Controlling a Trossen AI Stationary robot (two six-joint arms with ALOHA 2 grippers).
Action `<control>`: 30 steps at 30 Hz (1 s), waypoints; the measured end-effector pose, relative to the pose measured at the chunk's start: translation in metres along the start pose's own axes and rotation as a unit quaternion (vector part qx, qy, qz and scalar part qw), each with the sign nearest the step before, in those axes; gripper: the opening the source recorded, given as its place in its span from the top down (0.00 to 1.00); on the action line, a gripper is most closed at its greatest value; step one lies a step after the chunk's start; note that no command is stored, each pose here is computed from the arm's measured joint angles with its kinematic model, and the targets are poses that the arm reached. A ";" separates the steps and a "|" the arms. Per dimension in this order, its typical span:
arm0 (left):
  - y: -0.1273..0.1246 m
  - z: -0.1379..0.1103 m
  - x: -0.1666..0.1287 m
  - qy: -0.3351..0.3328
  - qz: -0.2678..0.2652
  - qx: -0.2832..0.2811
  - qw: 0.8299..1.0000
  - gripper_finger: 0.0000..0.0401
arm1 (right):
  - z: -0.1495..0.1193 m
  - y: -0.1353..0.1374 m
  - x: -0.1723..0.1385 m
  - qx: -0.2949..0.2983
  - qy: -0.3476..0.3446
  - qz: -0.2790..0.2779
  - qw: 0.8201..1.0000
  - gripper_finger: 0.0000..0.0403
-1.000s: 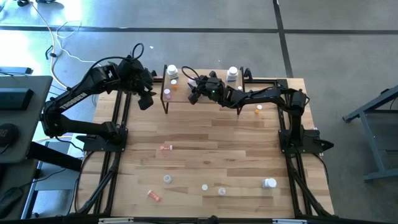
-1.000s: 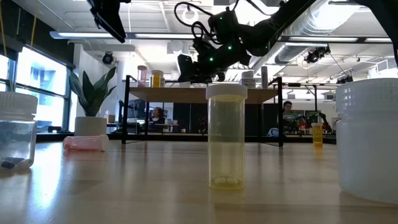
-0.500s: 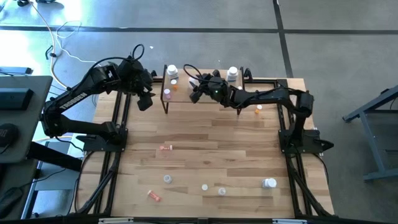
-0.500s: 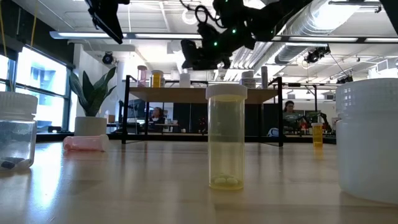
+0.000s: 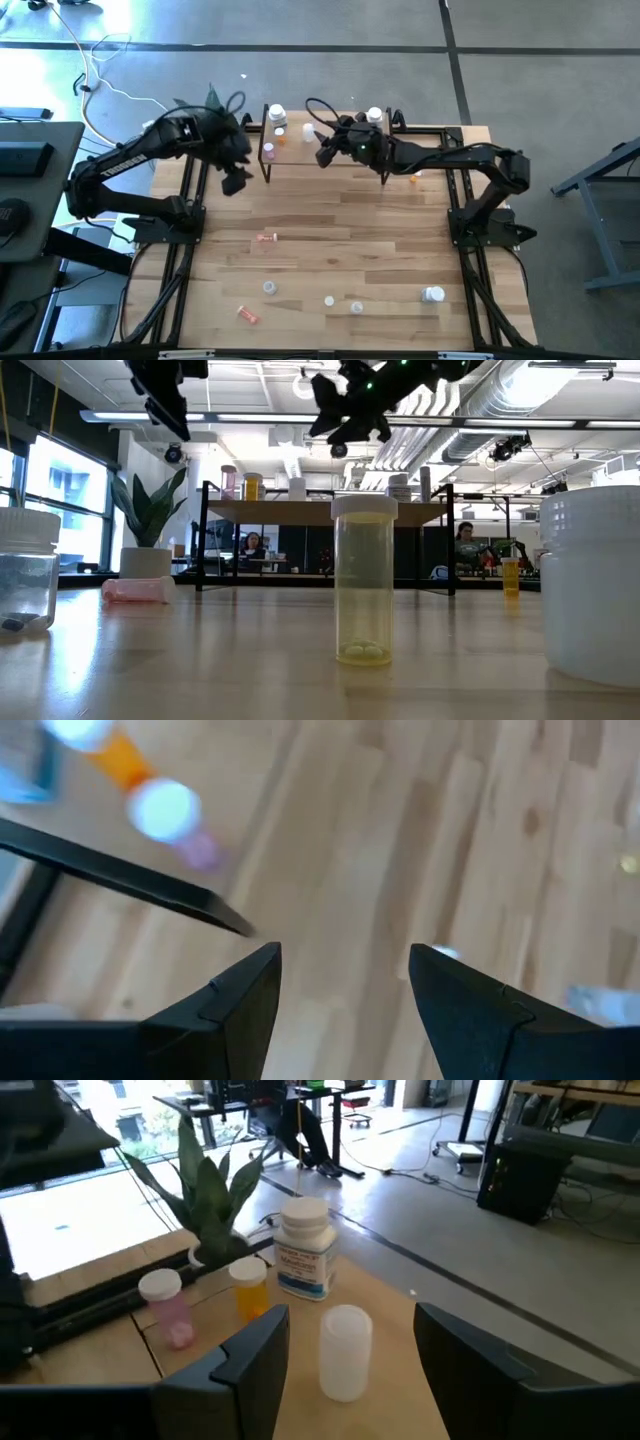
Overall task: Pick and place medicine bottles onto shelf by color
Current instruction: Put the left transparent pill bottle on the shelf
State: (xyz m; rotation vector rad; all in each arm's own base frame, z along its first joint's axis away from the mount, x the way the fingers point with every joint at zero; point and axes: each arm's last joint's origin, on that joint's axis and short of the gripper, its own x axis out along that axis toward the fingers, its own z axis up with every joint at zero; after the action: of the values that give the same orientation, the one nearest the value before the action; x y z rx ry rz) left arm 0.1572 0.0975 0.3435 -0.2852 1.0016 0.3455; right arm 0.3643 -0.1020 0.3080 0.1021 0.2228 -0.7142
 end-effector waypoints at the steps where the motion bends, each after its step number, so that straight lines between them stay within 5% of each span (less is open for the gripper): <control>1: -0.004 -0.002 0.003 0.007 -0.006 0.002 1.000 0.48 | 0.003 -0.001 -0.004 0.006 -0.003 0.000 1.000 0.49; 17: -0.080 -0.030 0.037 0.085 -0.096 0.028 0.991 0.48 | 0.040 -0.025 -0.060 -0.002 -0.003 -0.001 1.000 0.49; 30: -0.146 -0.049 0.028 0.021 -0.093 0.058 0.994 0.48 | 0.034 -0.033 -0.074 -0.018 0.059 -0.008 0.998 0.49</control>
State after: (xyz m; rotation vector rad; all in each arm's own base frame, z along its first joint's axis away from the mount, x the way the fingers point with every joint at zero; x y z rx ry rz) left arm 0.1934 -0.0497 0.3051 -0.2786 1.0234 0.1111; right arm 0.2940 -0.0855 0.3576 0.1073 0.3493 -0.7207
